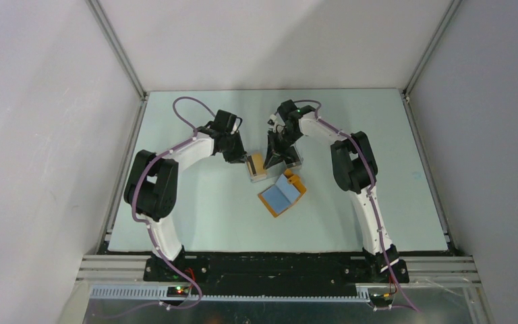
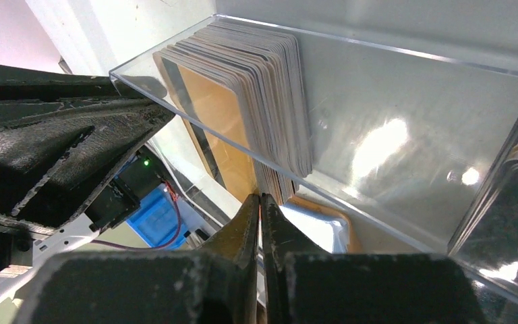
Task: Put the credit cards into the card holder
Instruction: Pick up the credit card from the storage box.
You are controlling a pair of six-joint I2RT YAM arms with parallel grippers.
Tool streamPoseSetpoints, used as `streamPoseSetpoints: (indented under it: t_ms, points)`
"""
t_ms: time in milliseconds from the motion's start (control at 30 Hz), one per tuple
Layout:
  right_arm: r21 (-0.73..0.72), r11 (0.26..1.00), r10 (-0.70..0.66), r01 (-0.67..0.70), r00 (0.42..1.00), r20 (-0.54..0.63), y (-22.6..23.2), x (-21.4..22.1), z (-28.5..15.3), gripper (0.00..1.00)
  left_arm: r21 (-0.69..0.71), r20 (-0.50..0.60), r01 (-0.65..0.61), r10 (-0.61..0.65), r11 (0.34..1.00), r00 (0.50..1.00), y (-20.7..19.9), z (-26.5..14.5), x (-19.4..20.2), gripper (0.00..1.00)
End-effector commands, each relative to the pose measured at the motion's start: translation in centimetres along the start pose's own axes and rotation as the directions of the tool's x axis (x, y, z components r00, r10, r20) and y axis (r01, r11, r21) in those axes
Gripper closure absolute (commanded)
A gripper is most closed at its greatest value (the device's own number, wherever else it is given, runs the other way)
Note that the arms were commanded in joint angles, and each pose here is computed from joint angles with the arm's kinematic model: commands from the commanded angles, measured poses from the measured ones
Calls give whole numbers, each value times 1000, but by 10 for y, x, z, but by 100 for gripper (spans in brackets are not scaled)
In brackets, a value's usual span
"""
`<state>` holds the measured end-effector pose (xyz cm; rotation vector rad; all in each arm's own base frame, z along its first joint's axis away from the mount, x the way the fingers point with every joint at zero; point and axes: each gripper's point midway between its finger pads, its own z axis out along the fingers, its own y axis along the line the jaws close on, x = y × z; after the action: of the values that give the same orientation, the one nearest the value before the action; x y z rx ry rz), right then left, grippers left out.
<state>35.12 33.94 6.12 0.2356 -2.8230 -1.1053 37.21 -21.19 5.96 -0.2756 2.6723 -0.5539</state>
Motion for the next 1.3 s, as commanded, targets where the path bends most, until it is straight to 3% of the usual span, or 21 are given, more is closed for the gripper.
streamPoseSetpoints:
  t_ms: [0, 500, 867, 1267]
  points:
    - [-24, 999, -47, 48, 998, 36, 19, -9, -9, 95, -22, -41, -16, 15, 1000, 999, 10, 12, 12, 82]
    - [-100, 991, -89, 94, 995, 53, 47, -4, -19, 94, -24, -43, -18, 17, 1000, 999, 11, 12, 13, 82]
    - [-192, 974, -105, 121, 990, 93, 70, -2, -30, 88, -23, -42, -17, 16, 1000, 999, 10, 12, 12, 82]
    - [-132, 985, -98, 108, 992, 86, 53, -7, -12, 83, -24, -42, -16, 15, 1000, 999, 11, 11, 13, 82]
